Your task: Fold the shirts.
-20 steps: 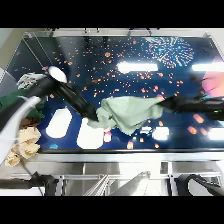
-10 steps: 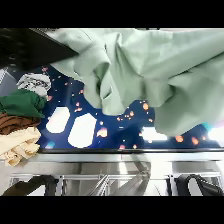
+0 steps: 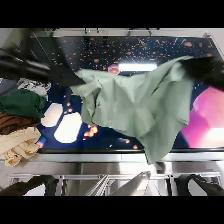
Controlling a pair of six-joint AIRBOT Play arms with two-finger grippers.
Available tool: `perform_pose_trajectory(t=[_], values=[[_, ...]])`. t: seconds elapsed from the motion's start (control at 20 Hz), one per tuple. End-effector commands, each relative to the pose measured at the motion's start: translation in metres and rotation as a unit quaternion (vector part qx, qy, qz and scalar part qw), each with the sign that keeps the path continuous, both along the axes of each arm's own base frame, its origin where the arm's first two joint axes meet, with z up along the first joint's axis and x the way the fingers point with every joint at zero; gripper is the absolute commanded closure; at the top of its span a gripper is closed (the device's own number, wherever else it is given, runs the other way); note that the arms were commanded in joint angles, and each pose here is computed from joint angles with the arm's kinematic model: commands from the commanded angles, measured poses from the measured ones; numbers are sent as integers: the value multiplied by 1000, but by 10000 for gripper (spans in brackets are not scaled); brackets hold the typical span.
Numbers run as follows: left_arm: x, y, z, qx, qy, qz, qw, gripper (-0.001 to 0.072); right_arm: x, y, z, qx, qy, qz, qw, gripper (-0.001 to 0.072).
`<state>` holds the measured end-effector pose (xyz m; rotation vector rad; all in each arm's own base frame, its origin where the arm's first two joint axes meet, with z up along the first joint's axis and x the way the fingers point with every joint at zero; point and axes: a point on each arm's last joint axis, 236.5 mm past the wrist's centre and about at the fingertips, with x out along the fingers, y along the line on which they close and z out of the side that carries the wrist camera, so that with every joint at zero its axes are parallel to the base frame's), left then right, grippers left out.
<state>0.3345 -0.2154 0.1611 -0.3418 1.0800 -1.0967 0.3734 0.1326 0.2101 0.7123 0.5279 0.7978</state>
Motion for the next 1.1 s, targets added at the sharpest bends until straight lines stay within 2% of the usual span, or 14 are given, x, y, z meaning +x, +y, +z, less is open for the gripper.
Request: perform_pose_trajectory(t=[0.0, 0.05, 0.1, 0.2, 0.3, 0.45, 0.55, 0.75, 0.9, 1.05], values=[[22, 19, -102, 12, 122, 22, 992, 423, 46, 6, -122, -31, 138, 10, 990, 234], [31, 29, -118, 10, 144, 36, 989, 131, 53, -1, -132, -28, 148, 12, 988, 234], [40, 40, -129, 8, 164, 49, 985, -6, 56, -12, -134, -22, 154, 11, 988, 234], [53, 68, -136, -2, 194, 68, 979, -5, 52, -45, -125, -12, 154, -3, 988, 234], [59, 94, -138, -12, 234, 88, 968, -6, 30, -91, -138, -44, 199, -27, 979, 234], [49, 119, -169, 35, 258, 110, 959, -5, -31, -163, -203, -149, 346, -102, 921, 232], [31, 109, -192, 45, 287, 103, 951, -4, -73, -187, -243, -183, 419, -137, 879, 231], [-5, 65, -230, 66, 304, 63, 948, -4, -123, -163, -305, -143, 503, -153, 839, 231], [-22, 34, -248, 89, 298, 40, 950, -3, -150, -127, -331, -110, 537, -138, 825, 231], [-23, 11, -260, 109, 273, 30, 955, 3, -158, -96, -340, -103, 545, -111, 825, 232]])
